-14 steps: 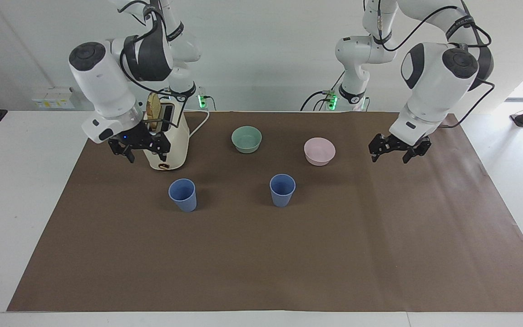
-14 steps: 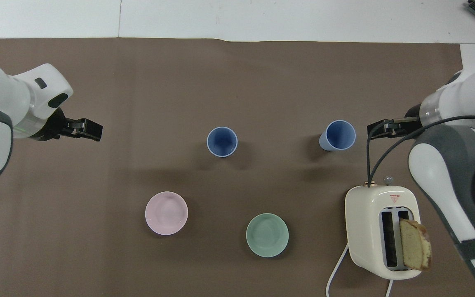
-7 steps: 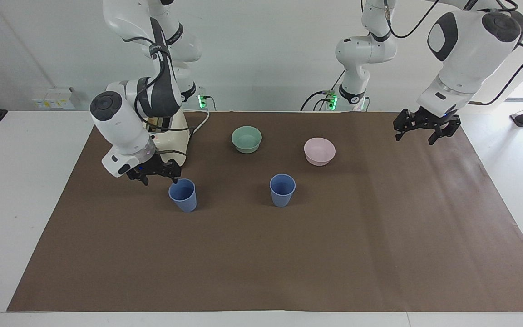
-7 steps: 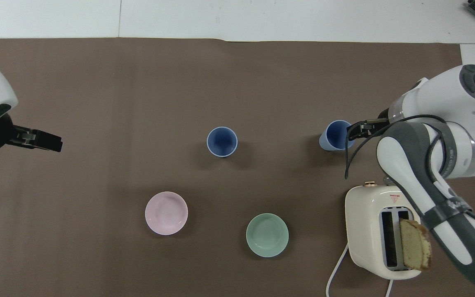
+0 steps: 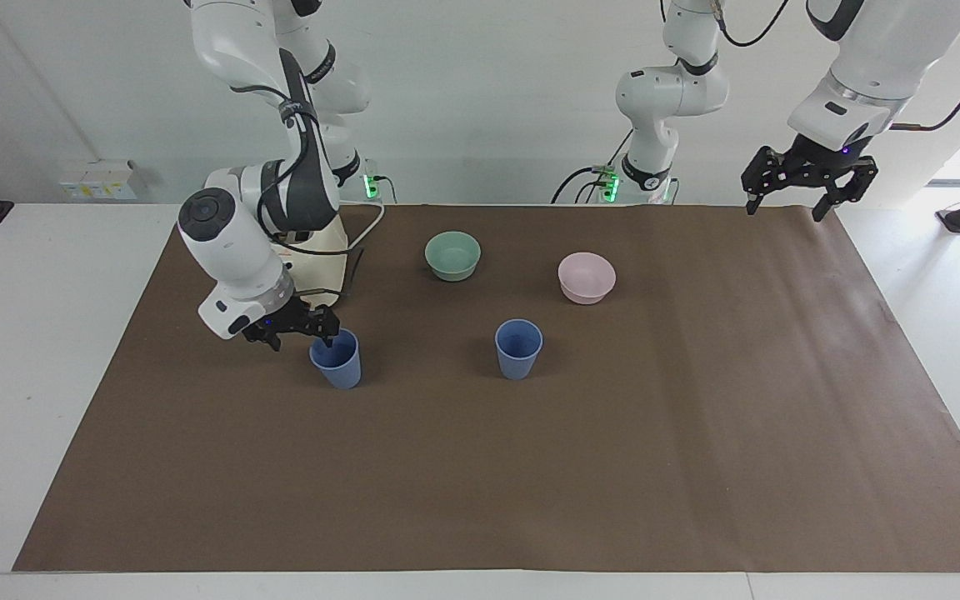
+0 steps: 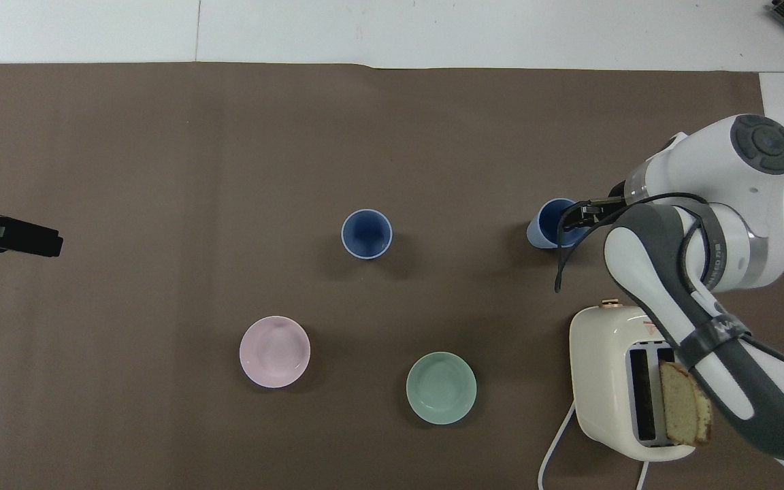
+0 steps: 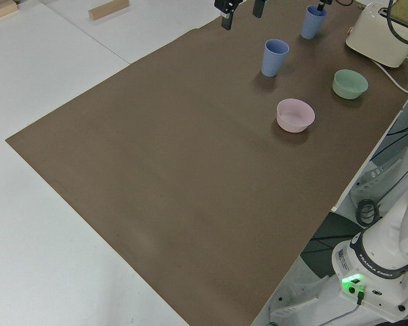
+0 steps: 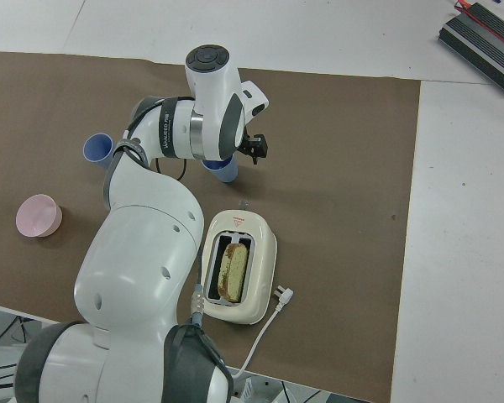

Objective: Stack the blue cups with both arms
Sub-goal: 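Grasp the second blue cup with the right gripper and lift it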

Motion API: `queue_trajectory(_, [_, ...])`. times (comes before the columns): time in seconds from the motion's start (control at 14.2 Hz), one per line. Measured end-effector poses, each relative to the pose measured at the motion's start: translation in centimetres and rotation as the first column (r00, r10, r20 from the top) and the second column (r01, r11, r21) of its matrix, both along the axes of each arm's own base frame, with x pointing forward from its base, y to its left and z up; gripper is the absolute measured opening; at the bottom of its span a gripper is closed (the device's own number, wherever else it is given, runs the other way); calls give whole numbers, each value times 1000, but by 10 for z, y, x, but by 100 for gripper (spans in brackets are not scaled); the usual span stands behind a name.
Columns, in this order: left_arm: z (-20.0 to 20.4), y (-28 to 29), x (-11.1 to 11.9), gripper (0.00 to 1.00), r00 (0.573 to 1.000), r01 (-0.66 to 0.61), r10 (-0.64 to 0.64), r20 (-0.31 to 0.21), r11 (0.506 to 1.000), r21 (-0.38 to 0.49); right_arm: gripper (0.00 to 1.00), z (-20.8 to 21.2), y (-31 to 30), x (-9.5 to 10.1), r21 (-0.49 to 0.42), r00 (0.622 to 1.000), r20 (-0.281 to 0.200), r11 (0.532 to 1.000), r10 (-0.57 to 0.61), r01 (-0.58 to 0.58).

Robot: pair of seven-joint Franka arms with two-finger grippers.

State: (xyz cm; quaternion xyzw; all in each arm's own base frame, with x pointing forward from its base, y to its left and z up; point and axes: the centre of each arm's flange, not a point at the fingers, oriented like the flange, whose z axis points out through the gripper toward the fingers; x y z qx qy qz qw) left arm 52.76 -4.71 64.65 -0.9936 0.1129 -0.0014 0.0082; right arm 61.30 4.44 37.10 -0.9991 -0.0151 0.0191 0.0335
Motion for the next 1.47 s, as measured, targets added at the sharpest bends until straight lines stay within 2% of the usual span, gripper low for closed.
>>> queue_trajectory(0.14, [0,0,-1,100,1000,0,0,-10,1000,1,100,-10,0,1,2,1000,-10,1000,0,0])
queue_trajectory(0.21, [1,0,-1,100,1000,-1,1,-9,1000,1,93,-12,0,1,2,1000,-14,1000,0,0])
queue_trajectory(0.28, [2,0,-2,100,1000,-5,5,-6,1000,-2,79,-12,0,1,2,1000,-14,1000,1,-1])
queue_trajectory(0.56, [8,5,-4,100,1000,-20,20,4,1000,-16,35,-12,12,0,2,1000,-15,1000,4,-4])
queue_trajectory(0.77, [9,5,-4,100,999,-50,50,2,998,-46,6,-8,25,1,1,1000,-10,1000,-9,9])
queue_trajectory(1.12, [9,2,-5,100,998,-60,60,-2,997,-54,4,33,50,11,-2,998,-8,998,-65,65])
queue_trajectory(1.47, [9,2,-8,100,998,-60,59,-14,997,-52,4,95,75,22,20,993,41,994,-110,109])
